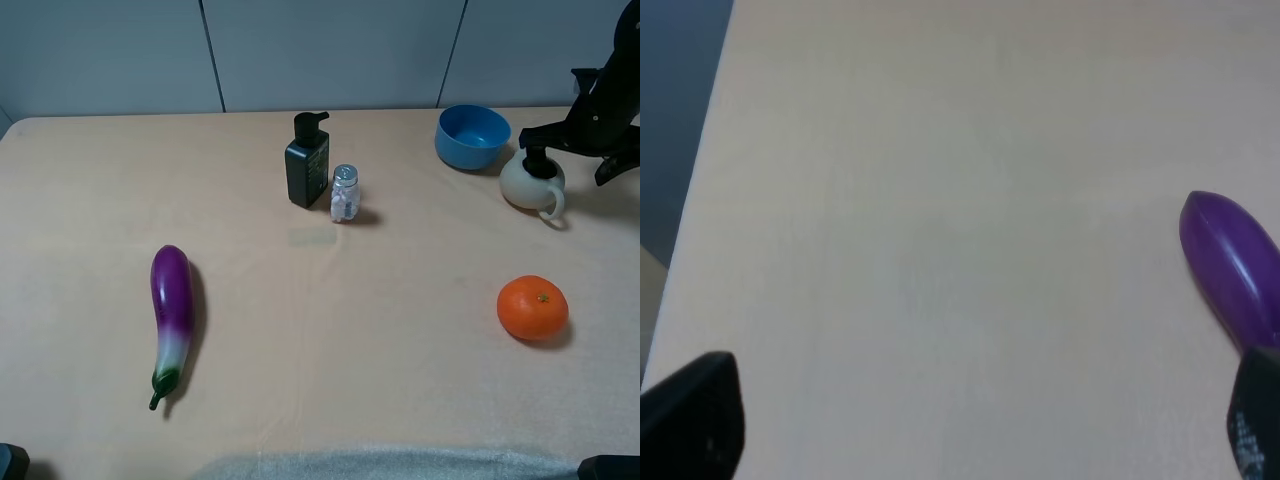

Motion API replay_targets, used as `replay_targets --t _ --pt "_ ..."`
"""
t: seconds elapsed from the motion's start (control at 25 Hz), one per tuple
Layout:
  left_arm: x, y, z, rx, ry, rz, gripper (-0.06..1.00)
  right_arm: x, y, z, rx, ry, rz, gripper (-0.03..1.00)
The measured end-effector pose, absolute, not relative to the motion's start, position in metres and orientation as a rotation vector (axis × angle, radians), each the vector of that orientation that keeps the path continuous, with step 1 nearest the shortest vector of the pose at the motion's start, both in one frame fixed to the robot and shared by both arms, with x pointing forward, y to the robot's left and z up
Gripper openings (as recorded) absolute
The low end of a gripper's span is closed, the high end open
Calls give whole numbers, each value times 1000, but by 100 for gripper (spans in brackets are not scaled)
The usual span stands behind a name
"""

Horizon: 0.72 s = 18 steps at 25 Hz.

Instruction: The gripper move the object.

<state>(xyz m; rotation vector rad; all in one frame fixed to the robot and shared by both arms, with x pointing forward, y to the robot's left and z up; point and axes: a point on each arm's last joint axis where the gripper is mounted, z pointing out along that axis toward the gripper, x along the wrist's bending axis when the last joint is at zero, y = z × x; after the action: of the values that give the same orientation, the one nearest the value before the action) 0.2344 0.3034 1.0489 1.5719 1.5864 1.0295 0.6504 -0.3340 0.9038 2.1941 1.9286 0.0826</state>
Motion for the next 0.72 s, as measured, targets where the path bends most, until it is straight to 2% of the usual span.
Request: replay_targets --t 0.72 --pt "234 303 1049 1572 1586 1029 96 645 -325 944 2316 1996 82 69"
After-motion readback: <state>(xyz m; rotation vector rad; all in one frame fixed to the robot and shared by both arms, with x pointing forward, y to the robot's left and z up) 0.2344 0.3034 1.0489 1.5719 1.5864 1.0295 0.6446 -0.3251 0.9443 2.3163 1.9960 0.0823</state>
